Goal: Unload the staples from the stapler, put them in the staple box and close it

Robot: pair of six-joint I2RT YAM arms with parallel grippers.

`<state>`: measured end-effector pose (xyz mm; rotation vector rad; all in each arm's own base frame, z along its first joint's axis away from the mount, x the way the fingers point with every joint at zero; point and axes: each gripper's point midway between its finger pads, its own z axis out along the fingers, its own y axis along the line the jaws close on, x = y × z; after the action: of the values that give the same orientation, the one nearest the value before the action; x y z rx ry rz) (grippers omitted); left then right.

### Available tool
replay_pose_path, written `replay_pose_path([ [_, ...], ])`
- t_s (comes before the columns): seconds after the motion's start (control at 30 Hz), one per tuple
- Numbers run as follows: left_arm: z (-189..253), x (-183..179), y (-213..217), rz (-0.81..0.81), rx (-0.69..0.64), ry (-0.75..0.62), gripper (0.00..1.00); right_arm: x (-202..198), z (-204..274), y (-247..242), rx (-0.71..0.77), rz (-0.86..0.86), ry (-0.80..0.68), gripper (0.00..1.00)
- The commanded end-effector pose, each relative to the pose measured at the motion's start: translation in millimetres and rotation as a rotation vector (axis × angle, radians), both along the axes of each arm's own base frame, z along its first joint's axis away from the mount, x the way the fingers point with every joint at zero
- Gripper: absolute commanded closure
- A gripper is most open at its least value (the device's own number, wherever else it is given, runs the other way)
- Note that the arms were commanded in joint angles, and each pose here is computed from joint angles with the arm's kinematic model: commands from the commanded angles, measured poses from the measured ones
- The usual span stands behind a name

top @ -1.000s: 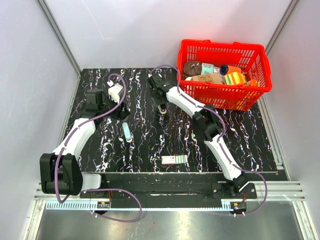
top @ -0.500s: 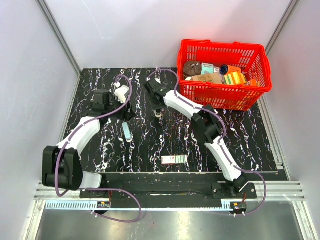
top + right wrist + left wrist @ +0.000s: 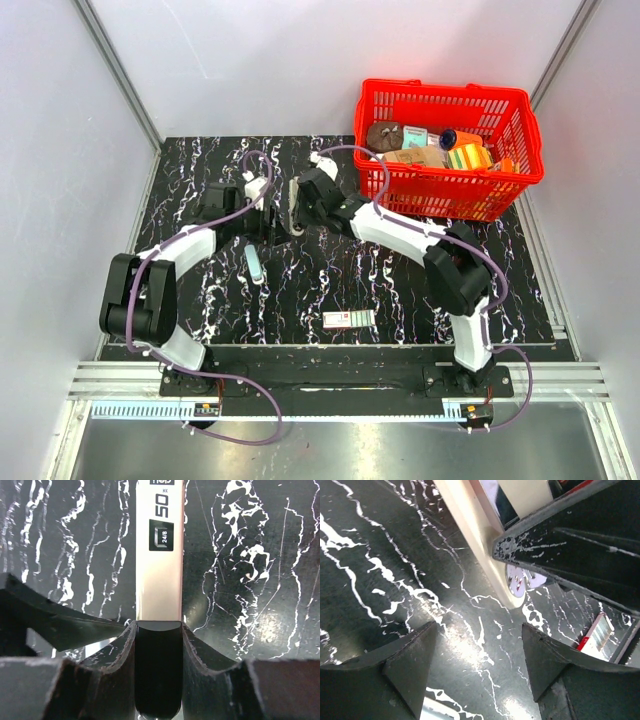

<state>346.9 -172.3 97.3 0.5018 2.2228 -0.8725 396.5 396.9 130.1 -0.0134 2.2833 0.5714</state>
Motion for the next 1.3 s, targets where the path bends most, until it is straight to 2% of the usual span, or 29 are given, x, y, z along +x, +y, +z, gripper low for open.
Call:
replay_pose_path([
  [0.0, 25, 5, -23, -0.072, -0.121, -0.058, 0.27, -1, 77, 24, 0.276, -0.028, -0.122, 1.0],
  [0.23, 32, 10, -29, -0.094, -0.158, -0.106, 0.29, -26, 76, 34, 0.351, 0.002, -0.063, 1.0],
  [0.33, 31, 10, -29, -0.118, -0.152, -0.122, 0.37, -31, 86, 37, 0.4, 0.016, -0.068, 1.0],
  [0.43, 31, 5, -30, -0.159, -0.142, -0.134, 0.52, -35, 91, 33, 0.41, 0.012, -0.07, 1.0],
  [0.5, 31, 1, -30, -0.178, -0.143, -0.131, 0.56, -37, 94, 30, 0.425, 0.01, -0.078, 1.0],
  [0.57, 31, -3, -31, -0.202, -0.139, -0.143, 0.53, -36, 99, 29, 0.44, 0.008, -0.086, 1.0],
  [0.67, 34, -5, -29, -0.207, -0.131, -0.16, 0.42, -38, 104, 34, 0.456, 0.022, -0.084, 1.0],
  [0.83, 37, -3, -28, -0.209, -0.12, -0.179, 0.4, -43, 107, 37, 0.486, 0.045, -0.065, 1.0],
  [0.97, 38, -5, -31, -0.229, -0.132, -0.18, 0.53, -46, 111, 37, 0.503, 0.052, -0.066, 1.0],
  [1.13, 40, -1, -28, -0.233, -0.116, -0.209, 0.83, -54, 107, 41, 0.504, 0.088, -0.04, 1.0],
  [1.27, 35, 5, -21, -0.232, -0.057, -0.247, 0.92, -64, 95, 37, 0.486, 0.116, -0.009, 1.0],
])
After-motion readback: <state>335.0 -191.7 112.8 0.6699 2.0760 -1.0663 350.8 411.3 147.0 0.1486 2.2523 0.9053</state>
